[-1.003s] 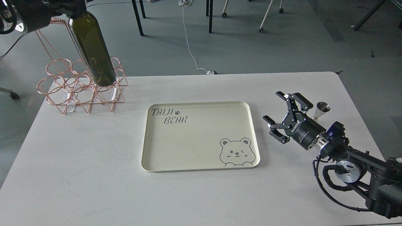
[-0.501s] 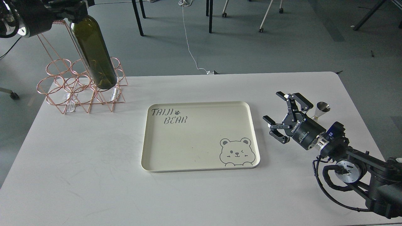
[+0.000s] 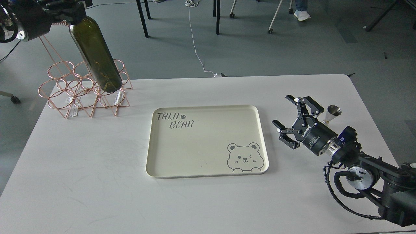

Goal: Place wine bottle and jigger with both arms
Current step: 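Lower the wine bottle into a slot of the copper rack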

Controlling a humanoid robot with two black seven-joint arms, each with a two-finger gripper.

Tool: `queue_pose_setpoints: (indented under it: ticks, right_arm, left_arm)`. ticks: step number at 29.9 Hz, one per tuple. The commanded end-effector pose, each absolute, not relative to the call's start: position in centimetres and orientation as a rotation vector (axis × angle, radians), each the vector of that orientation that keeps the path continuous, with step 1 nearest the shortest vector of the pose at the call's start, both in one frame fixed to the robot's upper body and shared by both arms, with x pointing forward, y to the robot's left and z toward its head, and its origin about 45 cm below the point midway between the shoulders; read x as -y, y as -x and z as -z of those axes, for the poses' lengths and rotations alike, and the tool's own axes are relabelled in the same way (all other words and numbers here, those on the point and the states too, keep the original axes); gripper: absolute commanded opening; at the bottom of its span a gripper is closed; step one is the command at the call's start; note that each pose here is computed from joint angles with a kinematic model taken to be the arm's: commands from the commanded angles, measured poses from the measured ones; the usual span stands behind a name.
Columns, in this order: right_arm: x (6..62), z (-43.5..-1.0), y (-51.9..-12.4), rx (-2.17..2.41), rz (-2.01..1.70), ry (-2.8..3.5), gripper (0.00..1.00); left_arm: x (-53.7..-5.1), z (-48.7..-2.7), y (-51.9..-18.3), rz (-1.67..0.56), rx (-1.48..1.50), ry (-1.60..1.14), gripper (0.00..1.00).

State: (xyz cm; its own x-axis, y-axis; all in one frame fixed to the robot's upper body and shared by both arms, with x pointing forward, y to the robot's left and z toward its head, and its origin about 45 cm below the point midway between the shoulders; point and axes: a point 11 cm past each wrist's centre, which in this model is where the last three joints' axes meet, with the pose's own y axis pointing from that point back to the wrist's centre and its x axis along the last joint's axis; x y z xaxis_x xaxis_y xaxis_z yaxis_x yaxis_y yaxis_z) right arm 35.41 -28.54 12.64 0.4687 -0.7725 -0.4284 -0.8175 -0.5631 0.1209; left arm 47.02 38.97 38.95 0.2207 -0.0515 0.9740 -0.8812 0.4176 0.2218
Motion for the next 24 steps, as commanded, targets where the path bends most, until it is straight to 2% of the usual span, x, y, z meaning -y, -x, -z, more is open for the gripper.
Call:
queue_pose_setpoints:
  ticks: [1, 24]
  right_arm:
    - [28.54, -12.64, -35.41, -1.415, -0.679, 2.604, 0.98]
    - [28.53, -12.61, -35.38, -1.414, -0.68, 2.606, 0.98]
  left_arm:
    - [-39.35, -38.95, -46.91, -0.728, 1.218, -0.999, 0.21]
    - [-39.36, -39.22, -46.94, -0.716, 1.224, -1.013, 0.21]
